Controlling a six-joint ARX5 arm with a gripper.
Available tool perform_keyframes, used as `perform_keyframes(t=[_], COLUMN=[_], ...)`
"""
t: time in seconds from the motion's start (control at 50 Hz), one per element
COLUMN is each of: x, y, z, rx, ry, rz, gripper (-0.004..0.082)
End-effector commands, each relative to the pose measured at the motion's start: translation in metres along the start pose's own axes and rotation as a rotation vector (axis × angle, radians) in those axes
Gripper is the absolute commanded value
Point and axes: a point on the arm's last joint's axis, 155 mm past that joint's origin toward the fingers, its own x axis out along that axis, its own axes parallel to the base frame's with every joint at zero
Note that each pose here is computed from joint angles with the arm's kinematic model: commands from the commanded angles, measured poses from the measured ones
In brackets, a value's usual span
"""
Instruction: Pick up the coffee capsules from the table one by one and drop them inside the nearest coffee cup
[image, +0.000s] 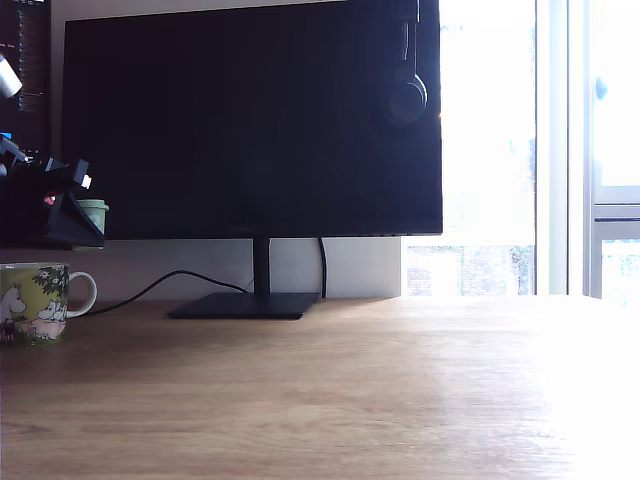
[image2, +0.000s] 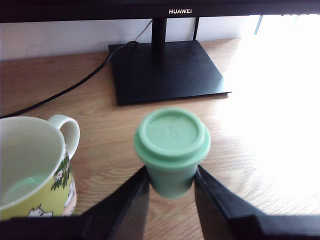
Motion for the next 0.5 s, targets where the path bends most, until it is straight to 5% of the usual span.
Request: perform_keyframes(t=[0.0, 0.48], x=[-0.0021, -0.0025], y=[0.0007, -0.0003], z=[-0.0052, -0.0149], rx=[-0.004, -0.012], ry=[0.014, 0.053], rz=[0.003, -0.003], gripper=[0.0183, 0.0183])
